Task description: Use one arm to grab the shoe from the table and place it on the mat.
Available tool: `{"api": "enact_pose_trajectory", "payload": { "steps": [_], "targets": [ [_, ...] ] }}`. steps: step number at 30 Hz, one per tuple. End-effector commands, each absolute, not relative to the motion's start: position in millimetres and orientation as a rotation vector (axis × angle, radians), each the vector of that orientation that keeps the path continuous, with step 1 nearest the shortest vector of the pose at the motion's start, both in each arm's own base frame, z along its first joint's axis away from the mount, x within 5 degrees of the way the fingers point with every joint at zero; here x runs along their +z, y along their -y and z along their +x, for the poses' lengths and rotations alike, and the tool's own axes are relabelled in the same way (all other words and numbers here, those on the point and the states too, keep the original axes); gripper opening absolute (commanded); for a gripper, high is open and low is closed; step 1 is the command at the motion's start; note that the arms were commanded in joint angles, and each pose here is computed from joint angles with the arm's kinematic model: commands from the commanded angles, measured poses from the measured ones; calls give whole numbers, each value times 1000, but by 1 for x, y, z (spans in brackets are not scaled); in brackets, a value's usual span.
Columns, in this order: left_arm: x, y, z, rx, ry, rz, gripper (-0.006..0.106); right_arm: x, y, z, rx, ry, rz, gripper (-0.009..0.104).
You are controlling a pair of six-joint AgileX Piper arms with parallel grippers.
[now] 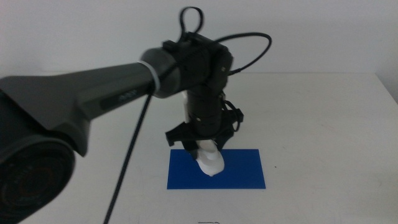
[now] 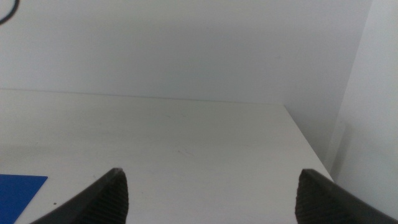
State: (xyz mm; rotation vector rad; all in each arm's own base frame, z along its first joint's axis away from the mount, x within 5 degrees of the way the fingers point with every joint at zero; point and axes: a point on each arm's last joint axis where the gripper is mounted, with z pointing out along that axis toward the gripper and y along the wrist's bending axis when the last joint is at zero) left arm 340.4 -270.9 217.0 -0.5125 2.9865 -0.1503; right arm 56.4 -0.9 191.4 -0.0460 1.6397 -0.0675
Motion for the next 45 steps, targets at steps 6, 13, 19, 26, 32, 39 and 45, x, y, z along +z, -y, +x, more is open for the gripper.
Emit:
{"api": "enact_pose_trajectory", "payload": {
  "steps": [6,13,19,26,32,39,45],
  "targets": [
    [249,283,327,-200,-2943,-520,-2,206,1,54,-80,-1526,-54,94],
    [249,283,326,-172,-2944,-501,-2,206,1,54,-80,-1526,-54,94],
    [250,277,330,-95,-2892,-457,-2,206,1,54,-80,-1526,-54,94],
    [240,282,331,-112,-2911,-502,-2,206,1,54,-80,-1526,-54,94],
    [229,290,330,-203,-2835,-1097,-2,206,1,54,-80,-1526,-54,94],
    [228,293,332,-298,-2398,-1950,-2,206,1,54,-80,-1526,-54,94],
    [217,296,336,-303,-2374,-1967,-2,206,1,54,-80,-1526,-54,94]
  ]
}}
